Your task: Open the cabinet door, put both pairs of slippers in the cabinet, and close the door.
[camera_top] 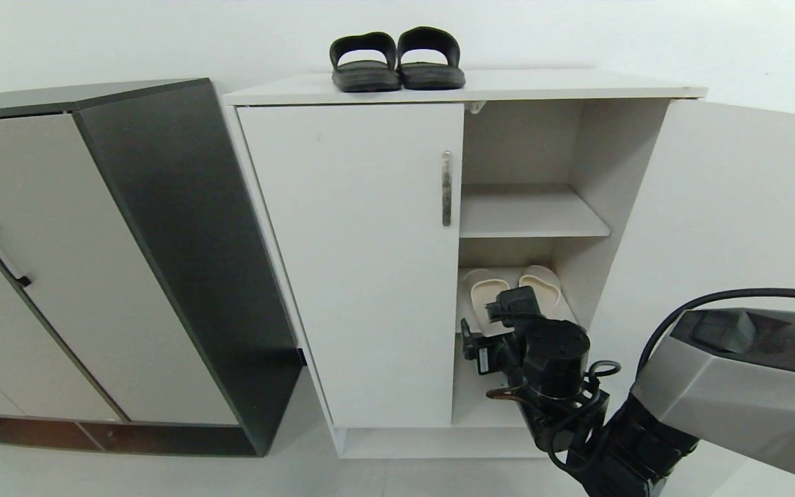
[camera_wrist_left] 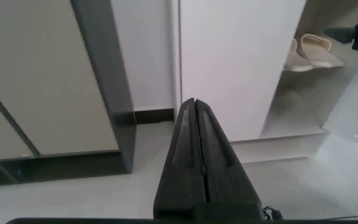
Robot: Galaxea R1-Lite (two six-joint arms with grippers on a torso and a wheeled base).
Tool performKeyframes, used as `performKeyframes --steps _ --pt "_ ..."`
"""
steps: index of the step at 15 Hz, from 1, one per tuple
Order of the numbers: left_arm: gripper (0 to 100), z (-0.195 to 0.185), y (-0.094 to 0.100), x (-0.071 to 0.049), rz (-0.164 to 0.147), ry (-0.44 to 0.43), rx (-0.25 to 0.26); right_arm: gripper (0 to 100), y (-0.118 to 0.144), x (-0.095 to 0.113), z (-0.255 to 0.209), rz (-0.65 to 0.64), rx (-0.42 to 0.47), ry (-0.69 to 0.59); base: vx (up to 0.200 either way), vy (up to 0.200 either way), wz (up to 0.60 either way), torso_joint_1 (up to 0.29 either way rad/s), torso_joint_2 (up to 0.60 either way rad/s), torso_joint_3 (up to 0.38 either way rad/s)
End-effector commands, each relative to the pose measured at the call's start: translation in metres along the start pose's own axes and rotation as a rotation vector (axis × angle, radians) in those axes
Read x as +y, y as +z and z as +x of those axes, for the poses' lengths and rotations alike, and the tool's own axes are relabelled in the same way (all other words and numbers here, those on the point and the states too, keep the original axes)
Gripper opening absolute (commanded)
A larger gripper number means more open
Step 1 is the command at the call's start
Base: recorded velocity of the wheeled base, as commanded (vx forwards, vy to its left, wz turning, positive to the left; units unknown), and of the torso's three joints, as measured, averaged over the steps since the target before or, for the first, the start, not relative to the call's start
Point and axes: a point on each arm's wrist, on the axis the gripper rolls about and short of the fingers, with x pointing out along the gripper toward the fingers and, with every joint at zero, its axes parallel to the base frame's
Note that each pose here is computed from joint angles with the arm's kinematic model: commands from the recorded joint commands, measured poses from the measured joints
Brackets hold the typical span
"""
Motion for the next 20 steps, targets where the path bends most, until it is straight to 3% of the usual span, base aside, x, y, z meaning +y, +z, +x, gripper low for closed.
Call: performKeyframes --steps 1,5,20 --pt "0 0.0000 0.0000 0.0000 0.000 -0.001 0.000 100 -0.0073 -0.0019 -0.0009 -0.027 0.010 0.014 0.000 0.200 0.00 -0.002 -0.01 0.002" --pt "0 0.0000 0.0000 0.0000 0.000 -0.001 0.000 100 -0.0065 -0.0036 0.0017 -0.025 0.005 0.013 0.000 0.200 0.00 0.002 0.00 0.004" --pt "0 0.0000 0.0000 0.0000 0.000 -0.001 0.000 100 -0.0047 -0.0075 0.0027 -0.020 -0.008 0.026 0.000 0.000 0.00 0.000 0.00 0.000"
